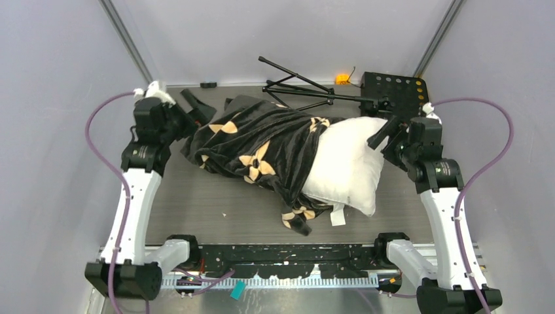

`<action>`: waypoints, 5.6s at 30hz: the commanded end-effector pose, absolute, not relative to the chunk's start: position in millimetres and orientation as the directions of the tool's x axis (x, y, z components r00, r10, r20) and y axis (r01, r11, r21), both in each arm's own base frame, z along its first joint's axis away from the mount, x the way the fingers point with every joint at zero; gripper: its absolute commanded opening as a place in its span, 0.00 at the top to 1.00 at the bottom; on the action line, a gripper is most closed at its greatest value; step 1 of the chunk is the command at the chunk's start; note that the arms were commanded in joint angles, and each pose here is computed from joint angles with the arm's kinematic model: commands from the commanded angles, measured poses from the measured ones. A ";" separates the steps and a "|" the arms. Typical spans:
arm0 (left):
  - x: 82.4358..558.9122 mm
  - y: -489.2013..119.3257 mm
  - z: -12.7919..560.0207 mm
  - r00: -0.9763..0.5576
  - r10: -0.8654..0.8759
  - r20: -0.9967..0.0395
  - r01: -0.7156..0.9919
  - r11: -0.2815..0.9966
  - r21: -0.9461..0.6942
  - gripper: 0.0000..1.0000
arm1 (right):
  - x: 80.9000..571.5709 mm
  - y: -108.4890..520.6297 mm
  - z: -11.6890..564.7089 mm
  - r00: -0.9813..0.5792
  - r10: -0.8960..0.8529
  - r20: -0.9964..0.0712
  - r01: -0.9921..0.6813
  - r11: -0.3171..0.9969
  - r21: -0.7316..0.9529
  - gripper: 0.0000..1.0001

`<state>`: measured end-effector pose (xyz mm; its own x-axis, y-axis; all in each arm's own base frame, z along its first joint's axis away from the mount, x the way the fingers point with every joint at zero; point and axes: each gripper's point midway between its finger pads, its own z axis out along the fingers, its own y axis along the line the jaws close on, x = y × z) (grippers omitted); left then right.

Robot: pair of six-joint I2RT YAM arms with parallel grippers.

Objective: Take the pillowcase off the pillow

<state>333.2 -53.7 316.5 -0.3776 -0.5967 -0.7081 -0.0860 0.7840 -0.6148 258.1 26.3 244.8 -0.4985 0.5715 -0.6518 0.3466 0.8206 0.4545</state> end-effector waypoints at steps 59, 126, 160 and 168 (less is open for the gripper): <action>449.5 117.3 298.9 -0.286 -0.692 -0.663 -0.460 0.706 -0.538 1.00 | 301.1 -55.2 278.5 -0.074 0.653 -0.754 0.641 0.610 0.466 1.00; 261.2 -22.2 204.0 -0.547 -0.402 -0.734 -0.379 0.901 -0.211 1.00 | 278.2 40.9 168.7 -0.537 0.695 -0.478 0.433 0.713 0.552 1.00; 451.8 7.2 301.8 -0.622 -0.514 -0.591 -0.368 0.857 -0.360 0.39 | 414.8 5.4 322.5 -0.435 0.652 -0.621 0.458 0.754 0.471 0.11; 431.0 -29.8 336.7 -0.566 -0.428 -0.705 -0.246 0.904 -0.351 0.14 | 379.0 30.3 343.9 -0.402 0.575 -0.713 0.205 0.815 0.542 0.10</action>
